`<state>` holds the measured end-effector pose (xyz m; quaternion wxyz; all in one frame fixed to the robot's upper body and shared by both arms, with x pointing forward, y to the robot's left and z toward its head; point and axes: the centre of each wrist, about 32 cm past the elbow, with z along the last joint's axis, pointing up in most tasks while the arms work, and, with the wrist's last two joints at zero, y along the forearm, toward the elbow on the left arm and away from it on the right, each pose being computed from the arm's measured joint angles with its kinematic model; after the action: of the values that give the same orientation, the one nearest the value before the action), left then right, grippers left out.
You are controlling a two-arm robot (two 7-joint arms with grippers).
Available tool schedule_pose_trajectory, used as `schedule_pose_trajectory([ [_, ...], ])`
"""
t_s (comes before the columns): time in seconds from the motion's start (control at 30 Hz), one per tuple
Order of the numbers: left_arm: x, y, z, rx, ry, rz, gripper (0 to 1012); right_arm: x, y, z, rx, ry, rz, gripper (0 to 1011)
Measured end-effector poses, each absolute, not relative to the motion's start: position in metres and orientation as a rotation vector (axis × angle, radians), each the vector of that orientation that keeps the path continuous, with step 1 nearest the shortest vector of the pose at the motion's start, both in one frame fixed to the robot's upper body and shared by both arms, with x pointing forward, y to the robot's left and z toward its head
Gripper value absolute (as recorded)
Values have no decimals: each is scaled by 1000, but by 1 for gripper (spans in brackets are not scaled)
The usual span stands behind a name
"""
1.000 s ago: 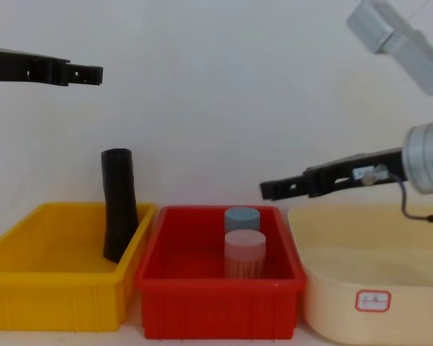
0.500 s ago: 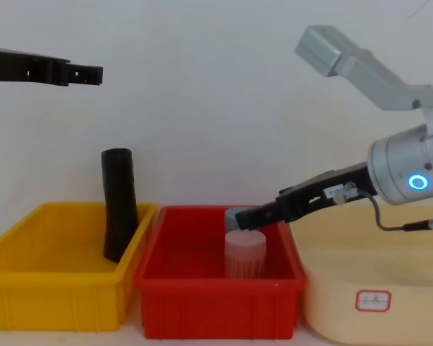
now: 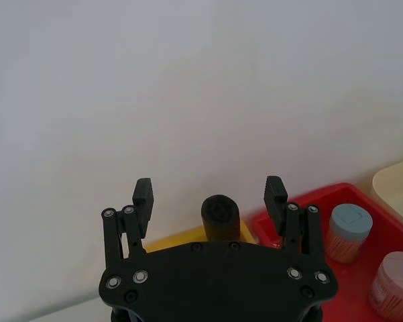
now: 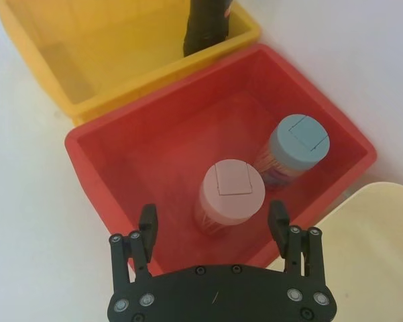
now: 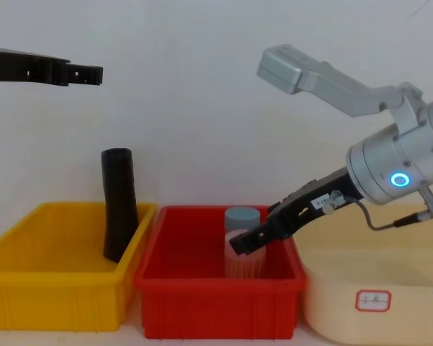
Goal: Pick up the garbage bag with the one hand and transfer it to the other hand.
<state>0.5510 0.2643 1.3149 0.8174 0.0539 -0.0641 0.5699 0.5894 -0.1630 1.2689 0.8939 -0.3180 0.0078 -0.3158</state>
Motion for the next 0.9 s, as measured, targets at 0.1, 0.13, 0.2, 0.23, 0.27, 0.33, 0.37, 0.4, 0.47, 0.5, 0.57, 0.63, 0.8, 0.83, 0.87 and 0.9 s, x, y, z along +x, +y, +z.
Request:
schedule_pose_trajectory([
  [0.1,551,264,1315,115,-137,1215,1002,593,-161,1270,-683,15,-642,1001],
  [0.13,551,264,1315,115,-137,1215,1001,594,-160,1271,-688,13,-640,1001],
  [0.2,551,264,1315,115,-137,1215,1002,597,-159,1272,-700,14,-636,1001],
  [0.23,551,264,1315,115,-137,1215,1002,598,-159,1272,-705,15,-635,1001],
  [0.27,551,264,1315,115,-137,1215,1002,599,-158,1273,-709,16,-634,1001],
  [0.33,551,264,1315,115,-137,1215,1002,601,-158,1274,-715,18,-634,1001],
  [0.37,551,264,1315,115,-137,1215,1002,602,-158,1275,-716,19,-633,1001],
  [0.4,551,264,1315,115,-137,1215,1002,604,-157,1276,-719,20,-634,1001],
  [0.47,551,264,1315,115,-137,1215,1002,605,-157,1277,-722,21,-634,1001],
  [0.5,551,264,1315,115,-137,1215,1002,607,-157,1277,-724,23,-634,1001],
  [0.57,551,264,1315,115,-137,1215,1002,608,-156,1278,-726,25,-635,1002],
  [0.63,551,264,1315,115,-137,1215,1002,611,-156,1279,-729,29,-636,1001],
  [0.8,551,264,1315,115,-137,1215,1002,615,-155,1279,-735,35,-637,1001],
  [0.83,551,264,1315,115,-137,1215,1001,616,-155,1278,-738,38,-637,1001],
  [0.87,551,264,1315,115,-137,1215,1002,617,-155,1278,-739,40,-638,1001],
  [0.9,551,264,1315,115,-137,1215,1002,618,-155,1278,-742,42,-639,1001],
])
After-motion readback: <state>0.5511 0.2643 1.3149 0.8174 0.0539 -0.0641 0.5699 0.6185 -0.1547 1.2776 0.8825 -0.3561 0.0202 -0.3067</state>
